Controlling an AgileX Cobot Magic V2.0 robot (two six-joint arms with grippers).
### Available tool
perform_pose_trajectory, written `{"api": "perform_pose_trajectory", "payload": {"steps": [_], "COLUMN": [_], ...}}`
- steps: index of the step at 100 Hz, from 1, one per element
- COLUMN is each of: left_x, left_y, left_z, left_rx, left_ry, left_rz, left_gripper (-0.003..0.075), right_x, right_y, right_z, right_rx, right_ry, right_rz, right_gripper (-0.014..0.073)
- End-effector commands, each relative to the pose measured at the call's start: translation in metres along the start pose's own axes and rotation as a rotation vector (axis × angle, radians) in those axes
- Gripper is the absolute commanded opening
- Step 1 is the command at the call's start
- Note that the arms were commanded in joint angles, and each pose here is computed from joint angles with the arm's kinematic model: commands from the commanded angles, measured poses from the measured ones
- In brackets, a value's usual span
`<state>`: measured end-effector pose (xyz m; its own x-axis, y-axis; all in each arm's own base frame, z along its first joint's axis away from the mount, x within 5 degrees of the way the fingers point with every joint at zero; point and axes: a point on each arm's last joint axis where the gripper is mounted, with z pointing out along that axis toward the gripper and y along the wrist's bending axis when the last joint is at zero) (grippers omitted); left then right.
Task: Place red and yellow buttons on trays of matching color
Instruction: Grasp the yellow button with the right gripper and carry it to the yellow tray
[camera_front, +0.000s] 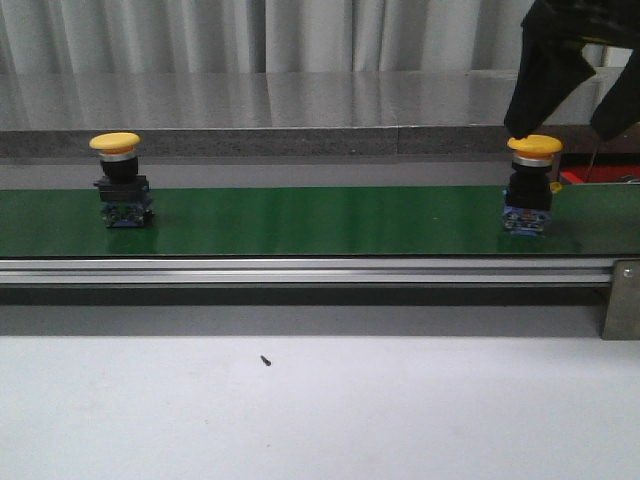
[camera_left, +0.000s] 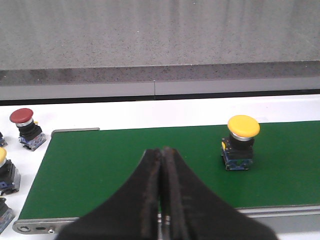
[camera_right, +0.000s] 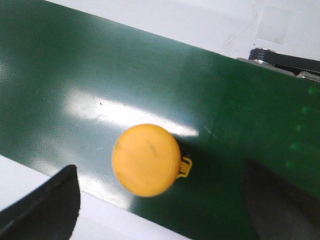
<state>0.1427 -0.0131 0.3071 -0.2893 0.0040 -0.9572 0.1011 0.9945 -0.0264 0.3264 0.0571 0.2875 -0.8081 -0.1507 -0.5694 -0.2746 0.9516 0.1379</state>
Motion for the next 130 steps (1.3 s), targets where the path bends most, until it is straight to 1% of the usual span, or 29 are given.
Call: {"api": "perform_pose_trajectory", "payload": {"steps": [1,12,19,26,31,36,41,57,67,81,98,107,114,130], "left_x": [-0.016,-0.016,-0.016,-0.016,-0.016,-0.016,-0.016,-0.016,-0.016,-0.016,-0.016,-0.016,-0.016,-0.016], "left_y": [0.0,0.0,0.0,0.0,0.0,0.0,0.0,0.0,0.0,0.0,0.0,0.0,0.0,0.0], "left_z": [-0.004,-0.004,-0.004,-0.004,-0.004,-0.004,-0.004,-0.004,-0.004,-0.004,-0.004,-0.004,-0.004,-0.004], "left_rx": [-0.004,-0.004,-0.004,-0.004,-0.004,-0.004,-0.004,-0.004,-0.004,-0.004,-0.004,-0.004,-0.004,-0.004], "left_ry": [-0.109,-0.109,-0.109,-0.109,-0.109,-0.109,-0.109,-0.109,-0.109,-0.109,-0.109,-0.109,-0.109,-0.109], "left_rz": [-0.008,-0.008,-0.008,-0.008,-0.008,-0.008,-0.008,-0.008,-0.008,-0.008,-0.008,-0.008,-0.008,-0.008], "left_gripper": [-0.002,-0.002,-0.002,-0.002,-0.0019,-0.002,-0.002,-0.0019,-0.002,-0.002,-0.002,-0.002,-0.002,-0.002], "right_x": [-0.018,-0.02,-0.018,-0.016,-0.015,-0.013,-0.013,-0.011,-0.007,0.003,0.019,0.031,0.04,0.054], "right_y": [-0.001,-0.005,-0.007,-0.008,-0.007,-0.007,-0.007,-0.006,-0.015,-0.046,-0.098,-0.118,-0.129,-0.141], "right_z": [-0.009,0.005,0.012,0.017,0.017,0.017,0.015,-0.002,-0.021,-0.05,-0.072,-0.075,-0.073,-0.053], "right_rx": [0.021,0.036,0.038,0.032,0.028,0.024,0.021,0.036,0.064,0.117,0.205,0.241,0.269,0.297], "right_ry": [-0.094,-0.065,-0.043,-0.014,0.002,0.015,0.022,0.025,0.036,0.044,0.02,0.016,0.004,0.002], "right_rz": [-0.025,-0.038,-0.039,-0.036,-0.036,-0.036,-0.036,-0.059,-0.041,0.055,0.232,0.304,0.338,0.372], "right_gripper": [0.0645,0.0639,0.058,0.0461,0.0347,0.026,0.0212,0.0206,0.0206,0.0206,0.0206,0.0206,0.0206,0.0206]}}
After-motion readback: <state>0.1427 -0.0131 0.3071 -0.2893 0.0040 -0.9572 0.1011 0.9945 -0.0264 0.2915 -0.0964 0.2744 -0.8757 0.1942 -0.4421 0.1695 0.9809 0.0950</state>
